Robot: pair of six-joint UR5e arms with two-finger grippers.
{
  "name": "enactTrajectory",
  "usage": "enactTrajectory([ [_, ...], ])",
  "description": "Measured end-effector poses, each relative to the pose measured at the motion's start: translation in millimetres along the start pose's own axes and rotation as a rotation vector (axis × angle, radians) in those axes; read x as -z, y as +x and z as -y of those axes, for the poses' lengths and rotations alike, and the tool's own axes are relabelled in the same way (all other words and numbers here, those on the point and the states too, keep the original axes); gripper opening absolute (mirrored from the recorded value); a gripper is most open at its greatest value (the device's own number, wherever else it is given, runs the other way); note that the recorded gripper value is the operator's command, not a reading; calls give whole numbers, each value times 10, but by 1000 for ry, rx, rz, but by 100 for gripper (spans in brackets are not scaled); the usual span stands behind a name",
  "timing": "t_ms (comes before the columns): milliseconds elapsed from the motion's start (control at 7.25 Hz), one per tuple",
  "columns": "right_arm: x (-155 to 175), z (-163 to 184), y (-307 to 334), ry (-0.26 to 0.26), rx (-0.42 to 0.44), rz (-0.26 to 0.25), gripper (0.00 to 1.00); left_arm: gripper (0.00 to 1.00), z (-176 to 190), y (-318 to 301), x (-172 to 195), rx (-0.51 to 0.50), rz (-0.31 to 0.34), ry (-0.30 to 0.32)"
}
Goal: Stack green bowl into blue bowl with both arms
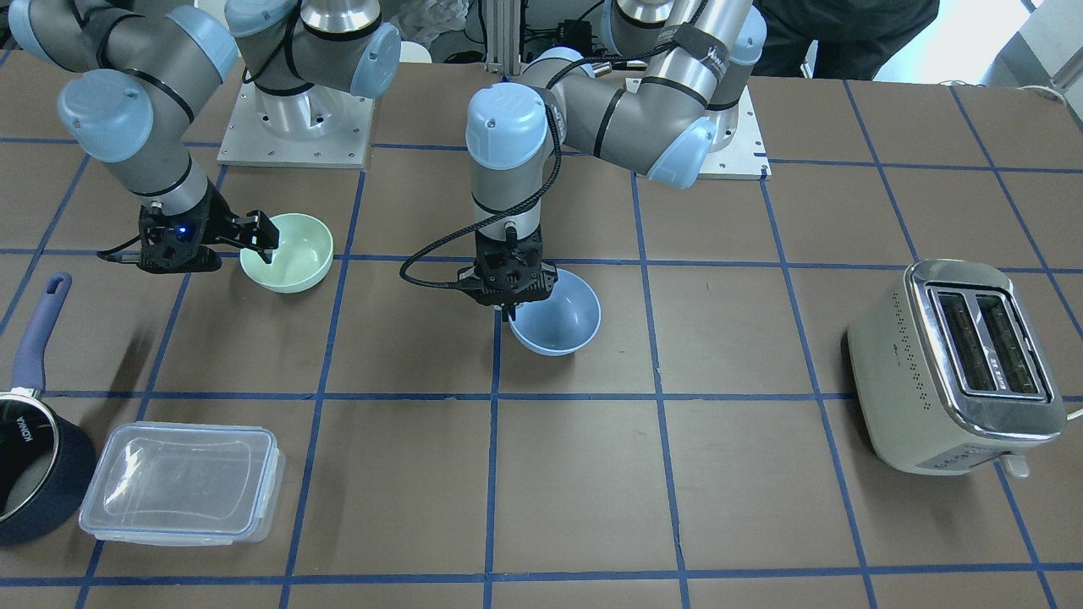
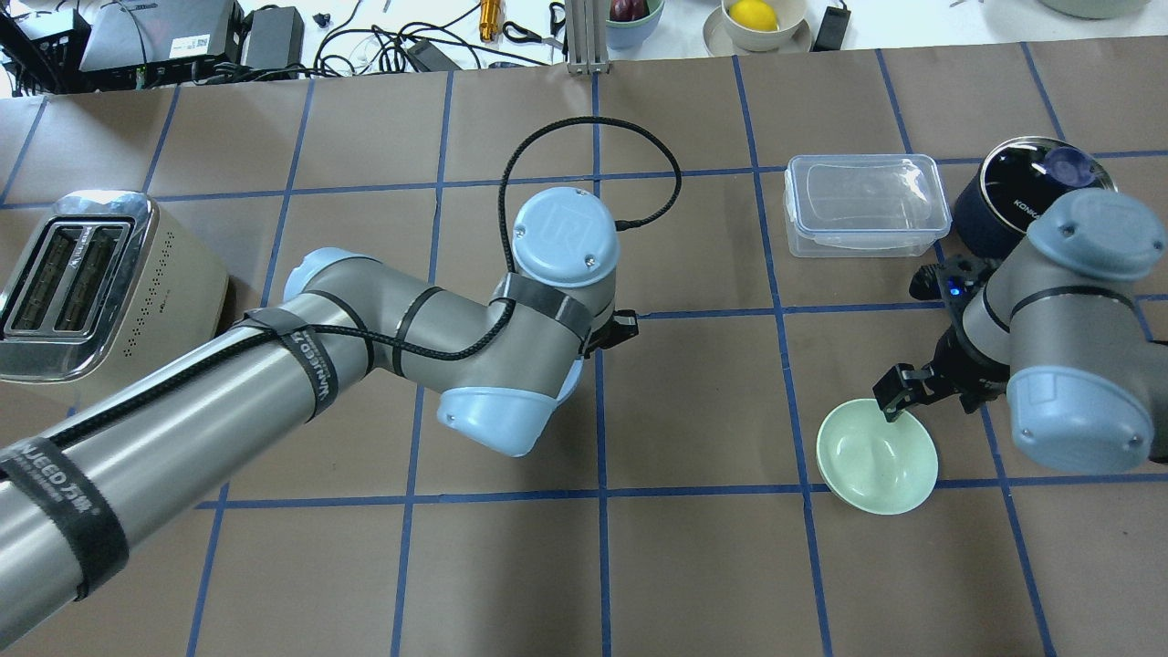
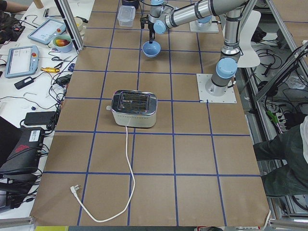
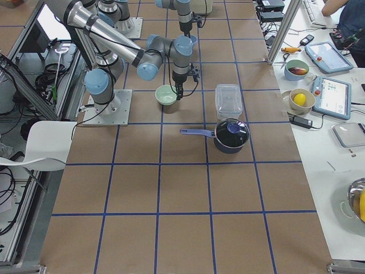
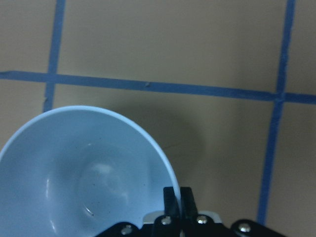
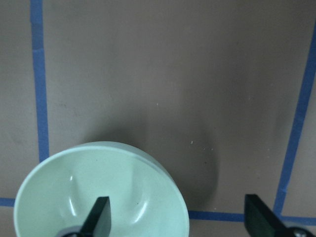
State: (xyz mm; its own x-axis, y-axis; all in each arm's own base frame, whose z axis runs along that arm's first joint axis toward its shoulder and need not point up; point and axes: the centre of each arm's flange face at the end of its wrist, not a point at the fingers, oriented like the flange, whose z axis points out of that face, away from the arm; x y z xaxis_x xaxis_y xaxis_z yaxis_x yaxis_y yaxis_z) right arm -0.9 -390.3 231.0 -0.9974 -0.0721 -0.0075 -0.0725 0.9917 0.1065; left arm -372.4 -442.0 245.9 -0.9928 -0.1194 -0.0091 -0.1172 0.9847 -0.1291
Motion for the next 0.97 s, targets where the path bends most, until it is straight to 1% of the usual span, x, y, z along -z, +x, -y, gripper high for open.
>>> enactTrajectory([
  [138, -126, -74, 7, -13, -1, -9, 0, 5, -47, 128, -104, 11, 4, -9],
  [414, -197, -126, 38, -37, 16, -41, 0, 100, -10, 393, -115, 3, -7, 7],
  [690, -189, -120, 49, -35, 25, -47, 0, 100, 97, 530, -25, -25, -20, 37],
  [828, -148, -91, 60, -25, 24, -48, 0, 100, 181, 537, 113, -86, -17, 58],
  [966, -38, -5, 88, -17, 21, -44, 0, 100, 285, 462, 289, -168, 3, 70],
])
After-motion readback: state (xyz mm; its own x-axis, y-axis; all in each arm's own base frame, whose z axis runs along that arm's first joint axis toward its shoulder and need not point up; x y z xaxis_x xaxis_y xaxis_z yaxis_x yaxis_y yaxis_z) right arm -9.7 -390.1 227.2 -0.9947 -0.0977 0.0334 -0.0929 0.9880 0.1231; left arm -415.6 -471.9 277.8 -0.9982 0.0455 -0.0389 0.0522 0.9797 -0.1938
